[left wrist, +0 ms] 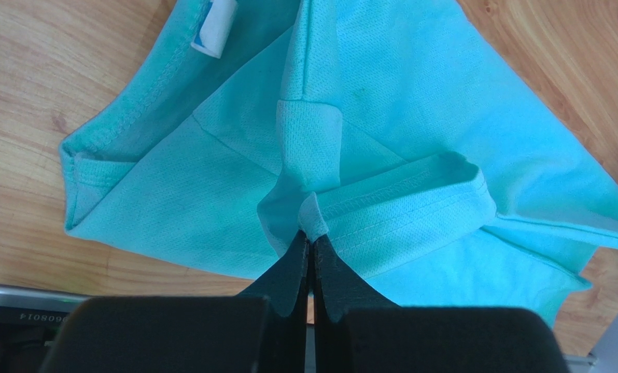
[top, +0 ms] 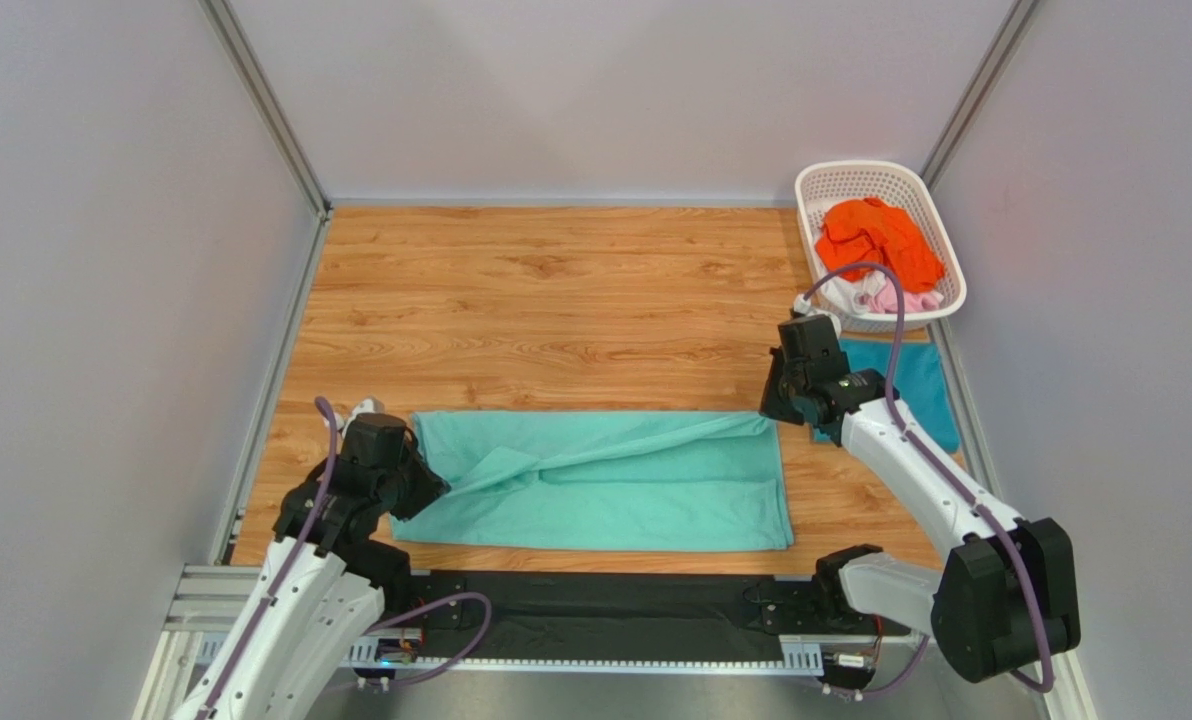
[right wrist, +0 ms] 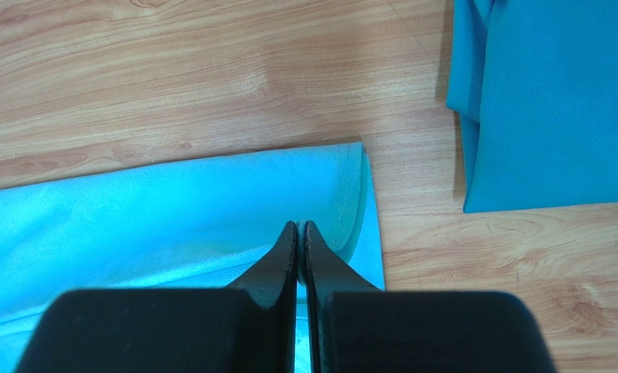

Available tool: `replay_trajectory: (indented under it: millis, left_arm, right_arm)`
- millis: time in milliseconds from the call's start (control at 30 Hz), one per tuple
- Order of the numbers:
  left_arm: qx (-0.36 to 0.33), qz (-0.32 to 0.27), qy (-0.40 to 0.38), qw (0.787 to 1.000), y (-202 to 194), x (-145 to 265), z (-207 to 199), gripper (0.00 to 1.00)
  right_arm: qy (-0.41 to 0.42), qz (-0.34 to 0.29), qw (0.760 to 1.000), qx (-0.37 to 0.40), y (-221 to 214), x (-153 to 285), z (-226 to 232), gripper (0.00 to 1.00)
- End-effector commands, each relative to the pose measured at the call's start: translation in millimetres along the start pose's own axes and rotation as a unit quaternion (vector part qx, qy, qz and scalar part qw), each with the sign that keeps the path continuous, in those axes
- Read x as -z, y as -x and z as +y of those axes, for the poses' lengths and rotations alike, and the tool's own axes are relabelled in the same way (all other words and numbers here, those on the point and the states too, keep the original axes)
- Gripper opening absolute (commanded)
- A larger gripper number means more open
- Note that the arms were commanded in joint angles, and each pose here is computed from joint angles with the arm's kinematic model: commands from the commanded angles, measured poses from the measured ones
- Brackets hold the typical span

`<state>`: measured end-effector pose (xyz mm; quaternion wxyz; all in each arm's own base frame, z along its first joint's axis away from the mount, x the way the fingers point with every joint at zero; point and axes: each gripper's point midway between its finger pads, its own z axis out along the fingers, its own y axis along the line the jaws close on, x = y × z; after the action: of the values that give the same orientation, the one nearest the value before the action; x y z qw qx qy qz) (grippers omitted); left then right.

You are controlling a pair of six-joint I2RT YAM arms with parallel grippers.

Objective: Fold and stack the t-shirts
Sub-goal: Fold the tshirt

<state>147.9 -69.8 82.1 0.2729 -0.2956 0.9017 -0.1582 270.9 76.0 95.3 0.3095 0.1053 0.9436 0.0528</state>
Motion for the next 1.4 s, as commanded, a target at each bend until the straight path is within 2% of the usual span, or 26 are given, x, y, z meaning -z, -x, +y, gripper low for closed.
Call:
replay_trajectory:
  millis: [0, 200, 267, 333, 367, 500, 533, 600, 633, 700, 733, 767, 800, 867, 900, 967, 1100, 1233, 1300, 1333, 1367]
  left_arm:
    - [0.022, 0.012, 0.005, 1.0, -7.2, -0.6, 3.4, 0.02]
    - [0.033, 0.027, 0.016, 0.999, -18.4, -14.6, 12.2, 0.02]
    - [0.033, 0.027, 0.02, 0.999, -19.4, -16.8, 14.5, 0.06]
    - [0.033, 0.023, 0.021, 0.999, -18.1, -16.9, 15.0, 0.17]
    - [0.033, 0.023, 0.021, 0.999, -18.1, -16.9, 15.0, 0.19]
    - [0.033, 0.021, 0.015, 0.999, -18.2, -16.4, 13.9, 0.32]
    - [0.033, 0.023, 0.01, 0.999, -19.0, -15.6, 12.4, 0.4]
    - [0.031, 0.021, -0.003, 0.999, -17.6, -12.9, 7.9, 0.48]
    - [0.031, 0.016, -0.017, 0.999, -16.1, -10.0, 3.6, 0.63]
    - [0.028, 0.003, -0.036, 0.999, -10.6, -3.7, -2.6, 0.73]
    - [0.027, -0.009, -0.052, 0.998, -6.9, 1.4, -6.9, 0.86]
    - [0.024, -0.017, -0.062, 0.998, -3.4, 6.8, -10.8, 0.94]
    - [0.021, -0.024, -0.072, 0.997, 0.0, 10.9, -14.5, 0.99]
    - [0.016, -0.043, -0.088, 0.995, 8.9, 20.5, -21.6, 1.0]
    - [0.006, -0.046, -0.086, 0.995, 11.3, 21.9, -23.0, 1.0]
    - [-0.007, -0.05, -0.1, 0.994, 18.2, 27.7, -33.8, 1.0]
    - [-0.05, -0.031, -0.094, 0.994, 26.8, 17.6, -50.9, 1.0]
    - [-0.08, -0.013, -0.099, 0.992, 37.7, 0.7, -74.8, 1.0]
    - [-0.089, -0.004, -0.096, 0.991, 45.7, -8.9, -88.1, 1.0]
    - [-0.095, -0.007, -0.097, 0.991, 51.4, -11.0, -94.2, 1.0]
    - [-0.096, -0.011, -0.091, 0.991, 56.3, -16.1, -96.3, 1.0]
  right_arm:
    - [-0.002, -0.011, 1.0, 0.004, 2.6, -4.2, -0.5, 0.0]
    - [0.002, 0.001, 1.0, -0.008, -13.8, -14.3, -2.6, 0.0]
    - [0.005, 0.008, 1.0, -0.012, -19.2, -18.3, -1.8, 0.01]
    - [-0.001, 0.014, 1.0, -0.014, -24.5, -21.3, -4.7, 0.02]
    - [-0.003, 0.016, 1.0, -0.014, -26.6, -22.4, -6.3, 0.02]
    - [-0.01, 0.021, 1.0, -0.017, -35.4, -22.7, -11.0, 0.11]
    - [-0.013, 0.027, 0.999, -0.02, -41.2, -22.9, -13.6, 0.15]
    - [-0.01, 0.023, 0.999, -0.025, -43.1, -18.6, -15.2, 0.19]
    - [-0.015, 0.03, 0.999, -0.026, -50.0, -17.4, -19.1, 0.29]
    - [-0.009, 0.021, 0.999, -0.029, -49.3, -9.7, -19.5, 0.38]
    - [-0.011, 0.024, 0.999, -0.028, -51.8, -6.1, -21.4, 0.43]
    - [-0.007, 0.021, 0.999, -0.028, -51.1, -2.3, -20.6, 0.47]
    - [0.0, 0.011, 1.0, -0.029, -46.7, 3.8, -19.2, 0.56]
    - [0.024, 0.012, 1.0, -0.016, -44.6, 13.6, -12.3, 0.73]
    - [0.049, 0.009, 0.999, -0.013, -42.6, 21.0, -4.1, 1.0]
    - [0.089, 0.008, 0.996, -0.007, -39.0, 30.9, 9.5, 1.0]
    - [0.224, 0.001, 0.974, 0.042, -35.9, 56.1, 54.6, 1.0]
    - [0.379, 0.004, 0.922, 0.085, -39.3, 84.5, 116.1, 1.0]
    - [0.427, 0.03, 0.896, 0.115, -54.0, 91.6, 143.6, 1.0]
    - [0.449, 0.017, 0.883, 0.139, -50.0, 99.5, 159.5, 1.0]
    - [0.463, 0.042, 0.868, 0.175, -69.0, 100.3, 177.2, 1.0]
